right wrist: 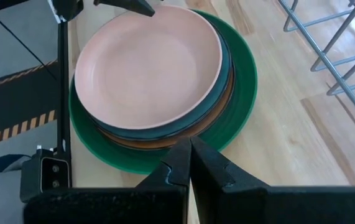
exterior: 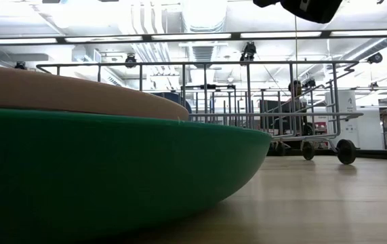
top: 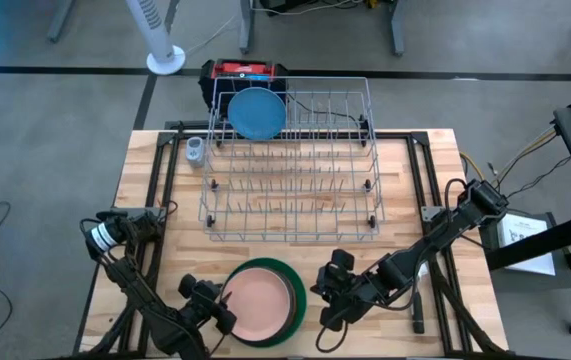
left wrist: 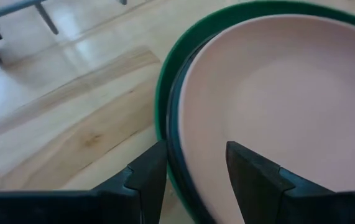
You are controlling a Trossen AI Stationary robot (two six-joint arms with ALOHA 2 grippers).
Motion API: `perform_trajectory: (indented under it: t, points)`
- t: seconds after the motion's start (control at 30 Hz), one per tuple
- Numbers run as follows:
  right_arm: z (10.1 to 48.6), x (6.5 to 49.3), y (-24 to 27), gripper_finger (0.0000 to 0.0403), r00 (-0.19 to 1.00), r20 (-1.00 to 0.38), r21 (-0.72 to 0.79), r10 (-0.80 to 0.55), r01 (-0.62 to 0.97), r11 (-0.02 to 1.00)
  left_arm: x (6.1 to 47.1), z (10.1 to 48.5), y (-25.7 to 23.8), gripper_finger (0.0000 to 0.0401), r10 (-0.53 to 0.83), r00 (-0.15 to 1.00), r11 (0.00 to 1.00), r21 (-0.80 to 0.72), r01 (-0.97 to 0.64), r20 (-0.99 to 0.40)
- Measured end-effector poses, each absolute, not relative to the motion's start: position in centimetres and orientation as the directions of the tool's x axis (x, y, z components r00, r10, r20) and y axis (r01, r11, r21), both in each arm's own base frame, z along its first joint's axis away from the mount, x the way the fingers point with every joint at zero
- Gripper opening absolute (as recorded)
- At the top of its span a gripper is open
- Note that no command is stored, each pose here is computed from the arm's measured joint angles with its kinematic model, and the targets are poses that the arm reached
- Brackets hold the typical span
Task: Sort dishes
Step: Put the light pink plate into the dish rack
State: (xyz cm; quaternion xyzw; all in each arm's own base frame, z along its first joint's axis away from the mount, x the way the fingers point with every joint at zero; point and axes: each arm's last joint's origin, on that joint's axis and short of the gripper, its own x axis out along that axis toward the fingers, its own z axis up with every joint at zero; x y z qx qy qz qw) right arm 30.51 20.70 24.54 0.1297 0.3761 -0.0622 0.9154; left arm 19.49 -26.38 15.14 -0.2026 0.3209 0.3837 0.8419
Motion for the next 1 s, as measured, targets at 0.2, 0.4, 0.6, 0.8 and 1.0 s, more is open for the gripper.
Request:
perform_trajectory:
  t: [0.2,0.4,0.6,0.8,1.0]
  points:
    - [24.5,30.5,20.7,0.0,0.709,-0.705,0.181,-0.016,0.202,0.963,19.4,14.3,-26.2,0.0155,0.501,0.508,0.621,-0.117,-0.775,-0.701]
    - [24.5,30.5,20.7,0.0,0.709,-0.705,0.177,-0.017,0.198,0.964,19.3,13.9,-26.1,0.0155,0.5,0.508,0.626,-0.113,-0.772,-0.701]
    - [24.5,30.5,20.7,0.0,0.708,-0.706,0.176,-0.017,0.198,0.964,19.3,13.9,-26.1,0.013,0.501,0.509,0.632,-0.105,-0.768,-0.7]
    - [24.5,30.5,20.7,0.0,0.708,-0.706,0.175,-0.017,0.199,0.964,19.3,13.9,-26.0,0.0051,0.504,0.51,0.632,-0.105,-0.768,-0.697]
    - [24.4,30.5,20.7,0.0,0.708,-0.706,0.175,-0.018,0.199,0.964,19.3,14.0,-25.9,0.0006,0.514,0.517,0.62,-0.12,-0.776,-0.684]
